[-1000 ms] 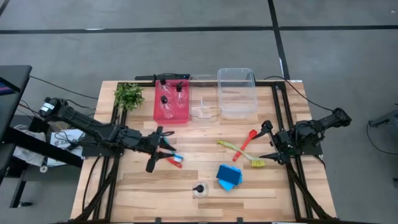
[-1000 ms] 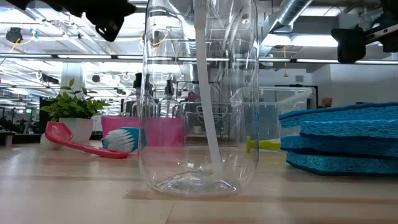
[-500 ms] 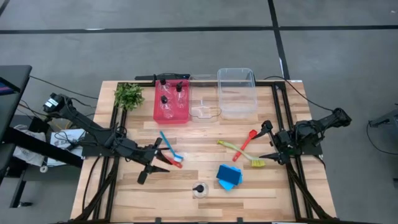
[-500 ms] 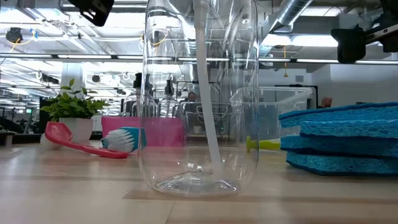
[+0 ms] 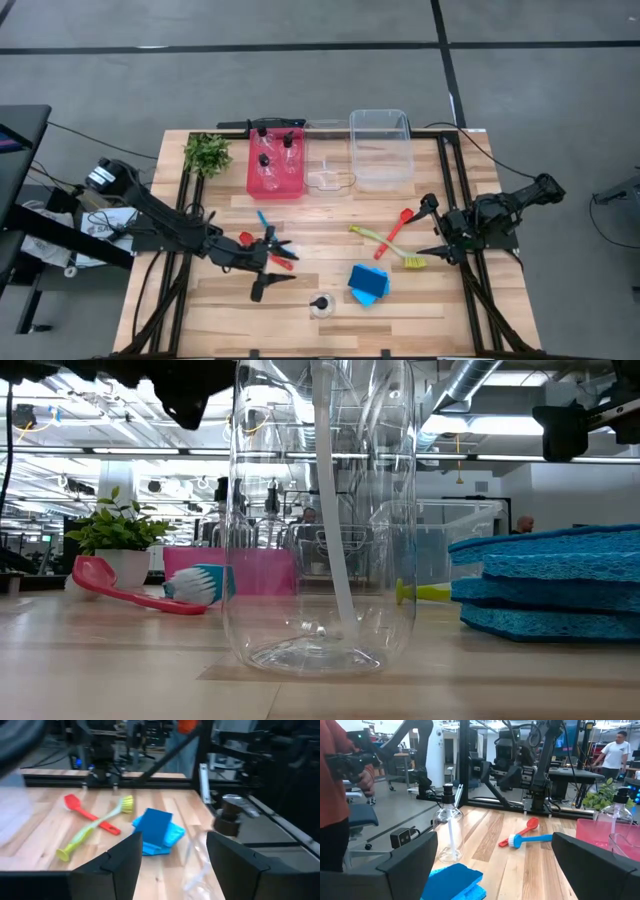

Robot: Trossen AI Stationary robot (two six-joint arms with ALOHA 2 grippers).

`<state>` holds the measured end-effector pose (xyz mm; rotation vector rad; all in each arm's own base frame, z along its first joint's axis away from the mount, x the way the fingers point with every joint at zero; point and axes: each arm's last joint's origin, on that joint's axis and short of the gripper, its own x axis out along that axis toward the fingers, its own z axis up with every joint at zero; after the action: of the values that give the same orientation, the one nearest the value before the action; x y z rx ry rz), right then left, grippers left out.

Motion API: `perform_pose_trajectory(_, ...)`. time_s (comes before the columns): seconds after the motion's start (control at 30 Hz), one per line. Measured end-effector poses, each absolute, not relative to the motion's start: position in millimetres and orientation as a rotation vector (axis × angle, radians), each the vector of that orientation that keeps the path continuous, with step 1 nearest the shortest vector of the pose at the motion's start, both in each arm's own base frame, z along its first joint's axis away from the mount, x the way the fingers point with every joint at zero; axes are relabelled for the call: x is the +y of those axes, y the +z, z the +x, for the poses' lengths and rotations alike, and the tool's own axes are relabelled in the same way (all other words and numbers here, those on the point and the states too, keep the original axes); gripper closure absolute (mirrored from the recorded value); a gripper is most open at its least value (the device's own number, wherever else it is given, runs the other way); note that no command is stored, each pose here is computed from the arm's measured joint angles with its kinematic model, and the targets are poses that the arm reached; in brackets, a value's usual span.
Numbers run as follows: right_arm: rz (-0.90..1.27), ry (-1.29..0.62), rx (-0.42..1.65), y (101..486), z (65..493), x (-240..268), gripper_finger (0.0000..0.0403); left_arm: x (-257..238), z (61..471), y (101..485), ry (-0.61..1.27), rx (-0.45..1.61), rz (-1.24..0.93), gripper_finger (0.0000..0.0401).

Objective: Pick & Place Kitchen Sink Supplies
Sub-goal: Put the spray bottle into the pink bin

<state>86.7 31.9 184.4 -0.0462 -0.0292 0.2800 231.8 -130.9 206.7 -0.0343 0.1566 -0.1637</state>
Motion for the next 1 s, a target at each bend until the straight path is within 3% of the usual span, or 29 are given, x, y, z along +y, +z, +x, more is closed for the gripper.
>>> perform_pose_trajectory(0.4, -0.046, 0.280, -0.029, 184.4, 86.7, 31.9, 0.0017, -140.0, 246.6, 186.9, -0.151, 0.106, -0.120, 0.0174)
perform_pose_trajectory(0.57, -0.046, 0.280, -0.029, 184.4, 86.7, 31.9, 0.0017, -146.8, 245.5, 182.0, -0.241, 0.127, -0.112, 0.0173)
perform_pose_trajectory(1.0, -0.046, 0.280, -0.029, 184.4, 86.7, 31.9, 0.0017, -154.1, 243.1, 183.2, -0.298, 0.108, -0.044, 0.0125)
